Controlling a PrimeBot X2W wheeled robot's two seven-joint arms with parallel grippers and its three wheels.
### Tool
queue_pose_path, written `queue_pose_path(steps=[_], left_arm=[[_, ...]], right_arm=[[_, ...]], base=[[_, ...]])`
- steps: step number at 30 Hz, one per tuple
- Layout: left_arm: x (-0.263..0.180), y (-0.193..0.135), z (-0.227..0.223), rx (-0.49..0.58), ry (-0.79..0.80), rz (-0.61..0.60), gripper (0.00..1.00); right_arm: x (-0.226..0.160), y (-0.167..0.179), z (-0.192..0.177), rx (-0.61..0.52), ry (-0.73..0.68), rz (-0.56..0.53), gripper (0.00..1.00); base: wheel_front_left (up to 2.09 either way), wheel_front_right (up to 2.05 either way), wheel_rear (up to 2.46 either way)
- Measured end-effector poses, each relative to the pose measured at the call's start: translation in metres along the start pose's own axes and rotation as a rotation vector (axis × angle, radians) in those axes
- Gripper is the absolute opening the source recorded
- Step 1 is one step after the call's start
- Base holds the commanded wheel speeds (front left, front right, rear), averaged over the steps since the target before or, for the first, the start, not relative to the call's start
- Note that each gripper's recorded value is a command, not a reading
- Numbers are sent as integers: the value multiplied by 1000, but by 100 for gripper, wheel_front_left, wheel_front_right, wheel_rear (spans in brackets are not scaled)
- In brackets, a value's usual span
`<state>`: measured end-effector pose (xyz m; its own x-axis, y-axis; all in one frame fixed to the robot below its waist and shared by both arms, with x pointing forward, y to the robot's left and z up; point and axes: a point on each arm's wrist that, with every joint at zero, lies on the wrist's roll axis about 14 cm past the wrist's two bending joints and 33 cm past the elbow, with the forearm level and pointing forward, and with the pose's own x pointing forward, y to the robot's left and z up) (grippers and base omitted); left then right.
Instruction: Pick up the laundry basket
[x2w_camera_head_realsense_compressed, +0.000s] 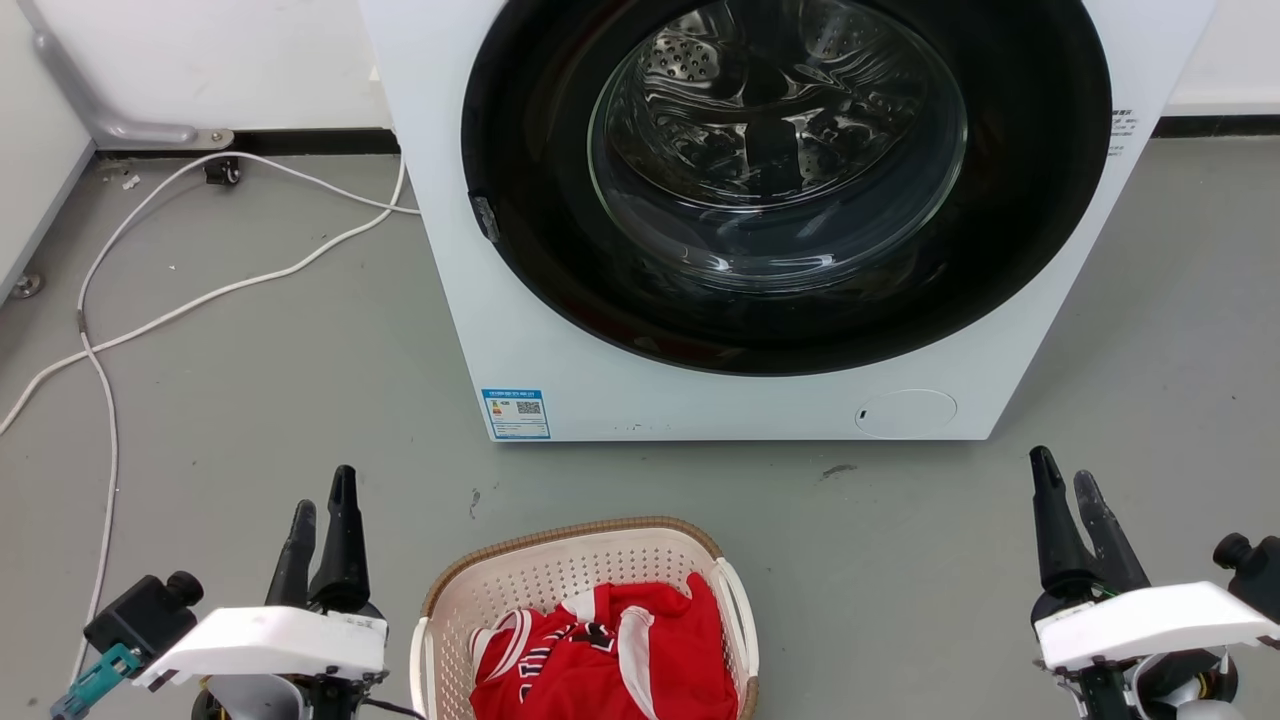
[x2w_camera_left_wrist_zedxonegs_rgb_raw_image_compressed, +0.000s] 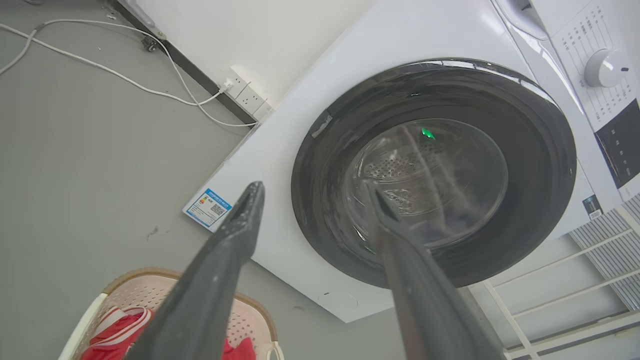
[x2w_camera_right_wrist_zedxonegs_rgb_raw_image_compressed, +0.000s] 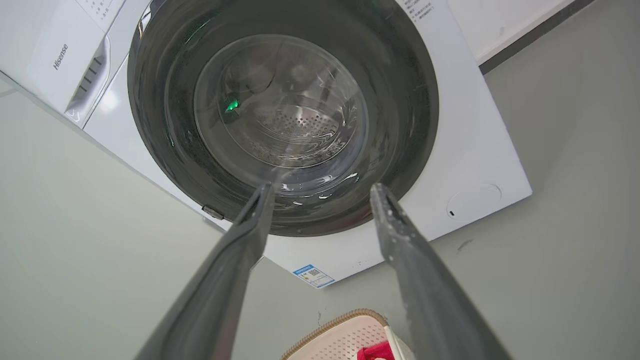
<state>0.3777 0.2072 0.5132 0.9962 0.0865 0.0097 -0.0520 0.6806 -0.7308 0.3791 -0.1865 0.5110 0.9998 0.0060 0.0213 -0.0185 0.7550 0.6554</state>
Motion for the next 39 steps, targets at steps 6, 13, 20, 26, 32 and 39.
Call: queue_pose_path(steps=[6,13,20,26,32,39], left_arm=[[-1,-1,0,91,-5,-7,100],[-3,-2,-1,191,-13,-14,100],[-5,-4,0,277,-25,-22,100],[-6,-6,1,345,-35,-32,100],[-8,-7,1,409,-43,-39,100],[-10,-8,1,474,-51,-51,100]], right_arm=[[0,6,2,-92,-12,23,100],[-1,9,0,-187,-15,36,100],[-3,10,-2,-277,-14,46,100],[-5,13,-3,-349,-15,61,100],[-6,14,-4,-423,-18,72,100],[-8,15,-6,-495,-21,83,100]], base=[[0,0,0],[0,0,0],[0,0,0],[0,0,0],[0,0,0],[0,0,0]])
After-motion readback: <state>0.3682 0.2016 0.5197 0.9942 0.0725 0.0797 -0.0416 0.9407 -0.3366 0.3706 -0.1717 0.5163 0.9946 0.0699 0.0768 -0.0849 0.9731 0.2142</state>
